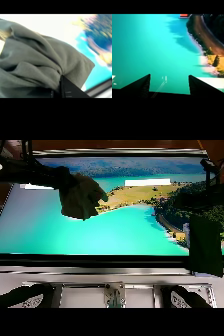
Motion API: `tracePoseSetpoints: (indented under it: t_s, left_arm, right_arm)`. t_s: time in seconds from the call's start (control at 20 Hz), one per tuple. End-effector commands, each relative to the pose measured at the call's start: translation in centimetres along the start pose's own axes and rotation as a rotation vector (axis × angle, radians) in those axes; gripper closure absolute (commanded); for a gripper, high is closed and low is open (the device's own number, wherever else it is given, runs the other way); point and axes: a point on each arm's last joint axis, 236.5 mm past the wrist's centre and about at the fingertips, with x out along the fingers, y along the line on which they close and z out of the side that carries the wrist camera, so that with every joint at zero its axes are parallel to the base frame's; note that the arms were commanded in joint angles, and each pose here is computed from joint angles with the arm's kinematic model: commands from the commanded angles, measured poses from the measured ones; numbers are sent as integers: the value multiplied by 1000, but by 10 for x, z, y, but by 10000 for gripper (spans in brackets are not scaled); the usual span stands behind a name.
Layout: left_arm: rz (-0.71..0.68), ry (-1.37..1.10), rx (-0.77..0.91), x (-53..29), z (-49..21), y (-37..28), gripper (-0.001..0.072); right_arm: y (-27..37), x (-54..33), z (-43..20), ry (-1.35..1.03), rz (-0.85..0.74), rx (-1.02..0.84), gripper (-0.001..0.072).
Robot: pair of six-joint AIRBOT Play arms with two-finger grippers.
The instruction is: Fold the shirts.
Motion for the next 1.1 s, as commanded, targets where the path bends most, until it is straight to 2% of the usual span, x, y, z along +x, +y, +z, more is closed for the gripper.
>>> tracePoseSetpoints:
  t_s: [0.0,0.2,0.3,0.35,0.4,0.45,0.6,0.75,0.9,1.05]
  left_arm:
    - [-105,126,110,27,-51,-68,668]
    - [-53,373,150,112,-158,-67,668]
    - [22,491,58,147,-209,-43,663]
    - [35,542,-11,156,-225,-36,485]
    - [21,572,-62,163,-232,-35,33]
    - [-1,575,-110,164,-228,-35,-13]
    - [-22,540,-133,137,-195,-9,-13]
    - [83,559,-201,87,-187,60,-13]
    - [117,590,-350,67,-224,95,-13]
    - [81,635,-473,87,-279,92,-13]
  right_arm:
    - [-8,-41,-5,-65,-76,-34,81]
    - [-2,-43,-37,49,-52,-21,81]
    - [12,-21,-49,90,26,-4,81]
    - [19,-7,-54,106,68,13,81]
    - [25,9,-60,118,107,34,80]
    - [28,26,-63,112,139,54,80]
    - [31,67,-72,130,184,122,79]
    - [35,101,-84,240,241,122,79]
    - [52,137,-93,340,358,167,80]
    - [65,160,-99,401,450,204,79]
